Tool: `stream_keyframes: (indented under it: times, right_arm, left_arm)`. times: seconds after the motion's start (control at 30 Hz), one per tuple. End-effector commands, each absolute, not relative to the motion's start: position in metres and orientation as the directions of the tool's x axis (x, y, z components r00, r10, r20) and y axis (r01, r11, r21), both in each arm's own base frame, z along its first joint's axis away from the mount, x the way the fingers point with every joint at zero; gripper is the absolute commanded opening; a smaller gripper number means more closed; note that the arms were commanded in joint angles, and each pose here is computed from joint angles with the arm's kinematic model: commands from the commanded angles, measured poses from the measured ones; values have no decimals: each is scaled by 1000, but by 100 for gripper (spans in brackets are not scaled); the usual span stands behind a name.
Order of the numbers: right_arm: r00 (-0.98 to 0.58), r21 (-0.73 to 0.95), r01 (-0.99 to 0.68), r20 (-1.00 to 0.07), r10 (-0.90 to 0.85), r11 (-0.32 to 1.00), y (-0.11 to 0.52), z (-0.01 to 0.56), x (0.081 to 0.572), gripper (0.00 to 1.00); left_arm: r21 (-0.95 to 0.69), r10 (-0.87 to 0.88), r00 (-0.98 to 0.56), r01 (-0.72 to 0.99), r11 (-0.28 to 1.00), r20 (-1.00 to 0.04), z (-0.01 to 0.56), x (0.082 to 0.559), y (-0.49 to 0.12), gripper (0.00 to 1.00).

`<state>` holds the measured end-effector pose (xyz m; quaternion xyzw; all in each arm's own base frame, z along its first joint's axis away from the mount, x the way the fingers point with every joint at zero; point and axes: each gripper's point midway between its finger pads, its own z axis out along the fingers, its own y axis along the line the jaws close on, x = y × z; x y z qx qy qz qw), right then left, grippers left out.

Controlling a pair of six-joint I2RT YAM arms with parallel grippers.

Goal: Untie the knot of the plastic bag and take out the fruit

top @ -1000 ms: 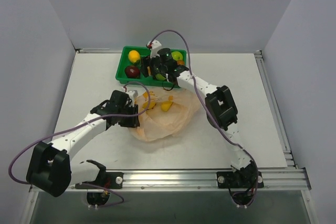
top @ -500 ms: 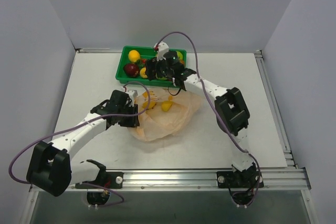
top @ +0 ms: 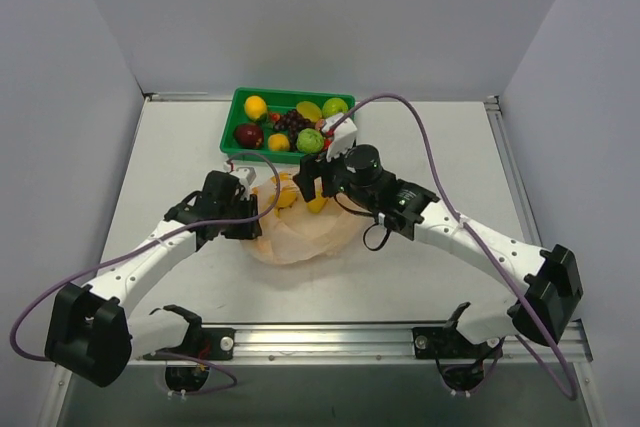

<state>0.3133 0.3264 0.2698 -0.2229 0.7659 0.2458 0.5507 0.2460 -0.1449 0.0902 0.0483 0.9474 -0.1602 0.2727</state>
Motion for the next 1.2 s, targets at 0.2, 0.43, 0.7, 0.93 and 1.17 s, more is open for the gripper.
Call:
stream_keyframes:
  times: [0.2, 0.43, 0.7, 0.93, 1.17]
  right_arm:
    - [-564, 257, -488, -822, -77, 834, 345, 161, 282, 71]
    - [-564, 167, -229, -826, 9, 959, 328, 110, 329, 72]
    - [-483, 149, -19, -867, 121, 989, 314, 84, 380, 83]
    - [-422, 220, 65, -878, 226, 973, 322, 72, 406, 84]
    - [-402, 210, 97, -886, 231, 973, 318, 60, 421, 65]
  left_arm:
    - [-317, -22, -799, 213, 924, -601, 115, 257, -153, 43]
    - [-320, -20, -799, 218, 922, -601, 115, 255, -154, 43]
    - [-329, -14, -800, 230, 916, -600, 116, 254, -156, 43]
    - [-334, -11, -803, 235, 913, -595, 115, 254, -158, 43]
    - [-334, -8, -807, 236, 913, -591, 114, 253, -158, 43]
